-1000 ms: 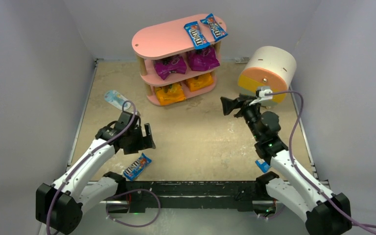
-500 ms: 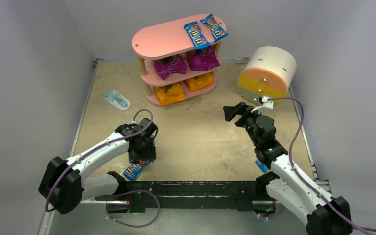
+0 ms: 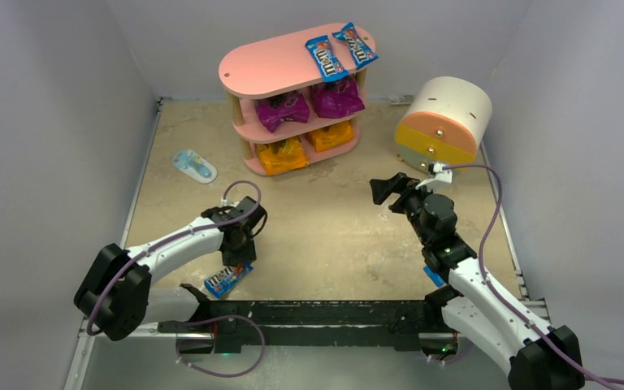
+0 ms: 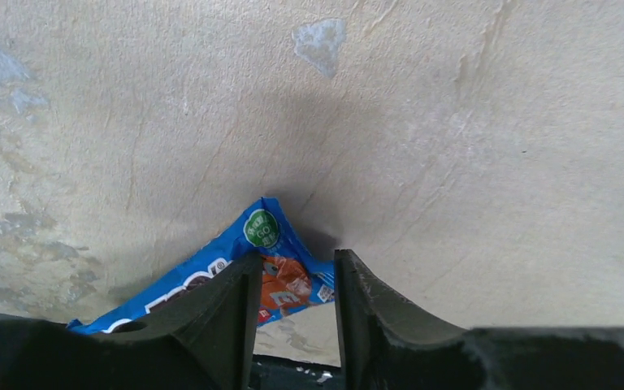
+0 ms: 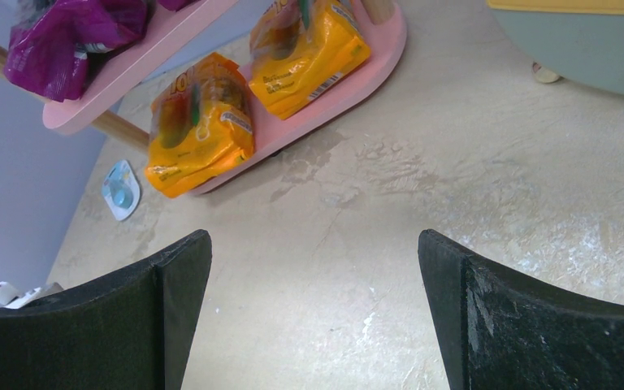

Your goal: Place and organize the candy bags onto the shelf

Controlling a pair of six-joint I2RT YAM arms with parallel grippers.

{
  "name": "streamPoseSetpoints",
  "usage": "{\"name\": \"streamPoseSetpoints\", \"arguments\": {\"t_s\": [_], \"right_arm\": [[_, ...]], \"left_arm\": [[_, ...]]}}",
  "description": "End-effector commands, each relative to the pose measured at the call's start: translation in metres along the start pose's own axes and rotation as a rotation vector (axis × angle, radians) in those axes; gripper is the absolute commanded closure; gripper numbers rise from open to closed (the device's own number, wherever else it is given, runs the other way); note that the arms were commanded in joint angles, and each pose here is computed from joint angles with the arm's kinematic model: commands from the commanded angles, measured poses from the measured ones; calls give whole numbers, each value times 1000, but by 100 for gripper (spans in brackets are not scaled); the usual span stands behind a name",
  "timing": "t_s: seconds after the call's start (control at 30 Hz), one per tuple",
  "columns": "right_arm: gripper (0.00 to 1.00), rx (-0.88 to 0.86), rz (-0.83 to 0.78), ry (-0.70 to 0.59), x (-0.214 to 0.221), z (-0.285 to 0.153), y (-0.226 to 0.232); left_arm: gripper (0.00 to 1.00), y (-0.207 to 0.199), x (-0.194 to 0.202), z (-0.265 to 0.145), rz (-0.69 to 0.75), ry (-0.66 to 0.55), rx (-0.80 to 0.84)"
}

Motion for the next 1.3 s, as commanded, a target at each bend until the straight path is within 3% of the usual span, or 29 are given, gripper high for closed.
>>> {"name": "streamPoseSetpoints", "arguments": {"t_s": [0.0, 0.13, 0.23, 0.37, 0.47, 0.73, 0.9, 1.0, 1.1, 1.27], "right_arm": [[2, -15, -8, -42, -6, 0, 3], [2, -12, -9, -41, -6, 0, 2], [2, -7, -8, -40, -6, 0, 2], [2, -20, -7, -34, -5, 0, 3], [2, -37, 21, -18, -6, -1, 7], [2, -198, -66, 112, -2, -3, 23], [2, -217, -111, 101, -7, -8, 24], [2, -349, -164, 103, -7, -18, 31], [2, -479, -197, 162, -11, -29, 44], [2, -197, -20, 347, -39, -31, 58]], "left_arm": [[66, 0, 3, 12, 32, 5, -1], [81, 1, 9, 14, 35, 26, 20], [100, 0, 12, 14, 60, 38, 60], [100, -7, 1, 3, 98, -24, 120], [100, -23, -21, -21, 144, -146, 234], [100, -92, -73, -98, 479, -533, 737], [100, -113, -68, -150, 997, -740, 1210], [100, -109, -59, -167, 1412, -901, 1380], [100, -113, -68, -189, 1671, -1114, 1378], [100, -120, -80, -205, 2121, -1190, 1281]]}}
Point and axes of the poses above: each gripper's point midway between its finger pads, its own z axis out along the fingers, its own y axis along the line the jaws close on, x = y × z, the point moved 9 cm from there along -z, back along the fingers
